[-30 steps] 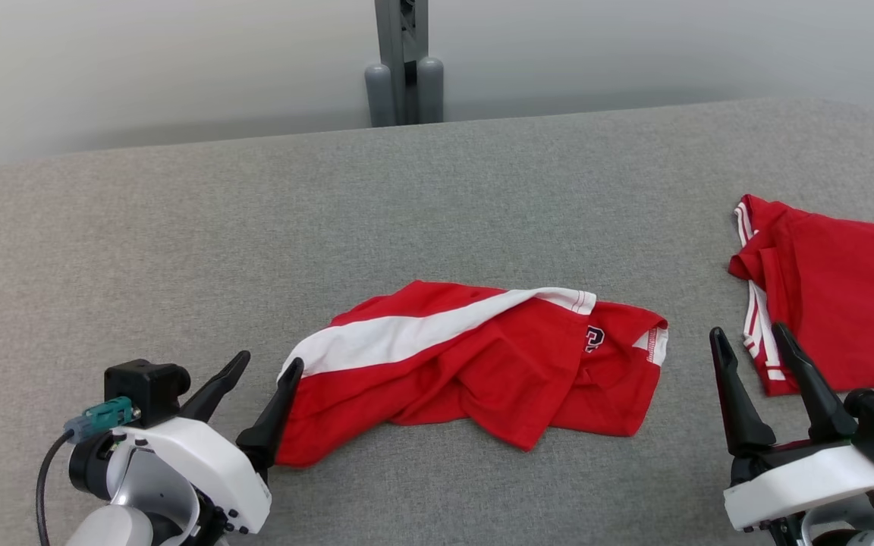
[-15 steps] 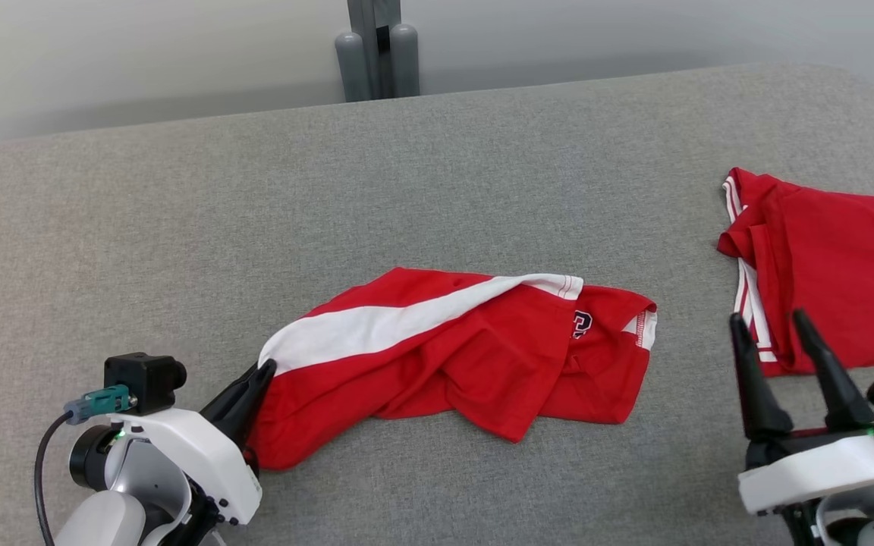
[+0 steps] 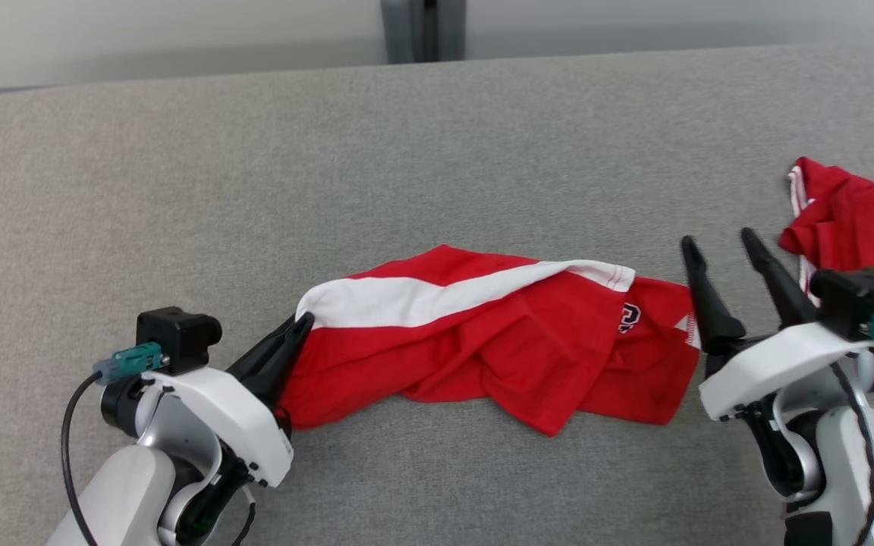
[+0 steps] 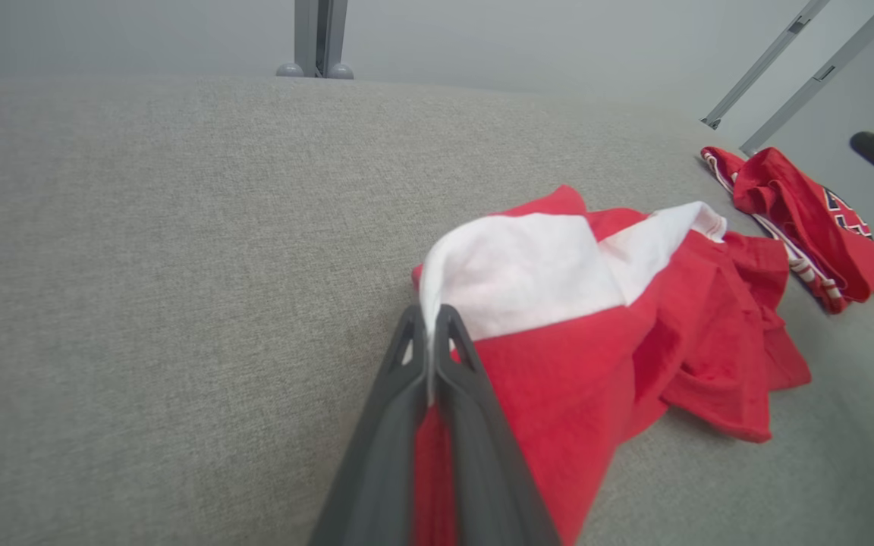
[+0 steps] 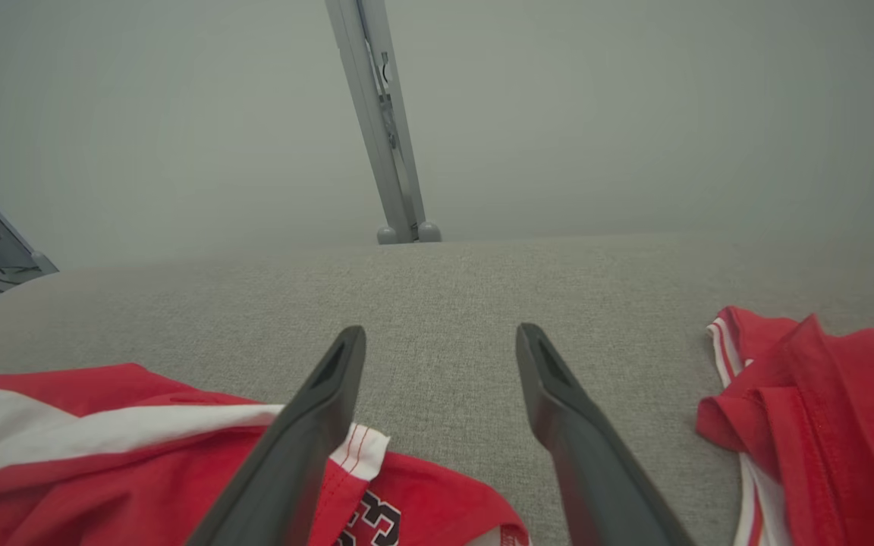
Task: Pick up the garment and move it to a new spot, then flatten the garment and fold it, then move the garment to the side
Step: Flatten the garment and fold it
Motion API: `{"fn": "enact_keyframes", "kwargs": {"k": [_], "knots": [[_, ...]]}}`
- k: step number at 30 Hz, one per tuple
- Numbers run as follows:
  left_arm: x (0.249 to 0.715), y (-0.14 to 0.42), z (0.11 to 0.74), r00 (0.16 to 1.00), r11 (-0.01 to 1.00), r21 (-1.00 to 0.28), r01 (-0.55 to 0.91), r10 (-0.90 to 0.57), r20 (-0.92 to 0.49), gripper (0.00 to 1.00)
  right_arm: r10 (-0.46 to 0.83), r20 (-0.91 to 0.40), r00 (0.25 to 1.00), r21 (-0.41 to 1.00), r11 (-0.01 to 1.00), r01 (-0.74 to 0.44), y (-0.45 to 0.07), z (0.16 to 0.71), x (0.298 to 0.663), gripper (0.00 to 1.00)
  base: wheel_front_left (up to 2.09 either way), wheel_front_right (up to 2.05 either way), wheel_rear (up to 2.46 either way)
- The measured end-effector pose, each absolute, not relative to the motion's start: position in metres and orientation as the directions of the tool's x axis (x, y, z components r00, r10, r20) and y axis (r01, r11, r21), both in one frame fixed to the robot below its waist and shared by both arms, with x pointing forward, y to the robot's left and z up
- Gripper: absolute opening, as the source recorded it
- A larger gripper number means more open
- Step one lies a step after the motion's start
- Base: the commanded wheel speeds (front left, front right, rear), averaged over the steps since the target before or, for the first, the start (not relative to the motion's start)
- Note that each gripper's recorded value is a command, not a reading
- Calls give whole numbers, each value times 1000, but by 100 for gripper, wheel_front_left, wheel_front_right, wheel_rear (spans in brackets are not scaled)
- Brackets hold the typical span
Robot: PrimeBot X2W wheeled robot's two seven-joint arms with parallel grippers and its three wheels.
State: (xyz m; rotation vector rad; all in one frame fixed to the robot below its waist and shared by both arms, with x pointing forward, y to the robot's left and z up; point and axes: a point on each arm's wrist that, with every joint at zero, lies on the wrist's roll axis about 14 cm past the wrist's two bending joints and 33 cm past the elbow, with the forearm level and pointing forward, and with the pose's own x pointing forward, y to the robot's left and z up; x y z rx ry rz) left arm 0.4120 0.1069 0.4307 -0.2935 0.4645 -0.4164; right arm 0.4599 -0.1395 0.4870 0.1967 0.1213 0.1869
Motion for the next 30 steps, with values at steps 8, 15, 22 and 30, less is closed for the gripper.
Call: {"fn": "enact_keyframes", "kwargs": {"k": [8,15,22,30], "knots": [[423,108,426,820,875,-367,316,-446,-358,0,363,-311,878,240,924,-297,-93,423,469,100,0,0,0],[429,113,421,829,882,-361,304,-431,-357,0,430,-383,818,246,900,-359,-80,403,468,10,0,0,0],[447,126,440,890,898,-340,278,-374,-261,0,415,-243,877,235,902,-361,-90,434,481,0,0,0,0],[473,131,531,943,908,-260,329,-330,43,0,341,104,934,168,920,-355,-112,534,497,0,0,0,0]]}}
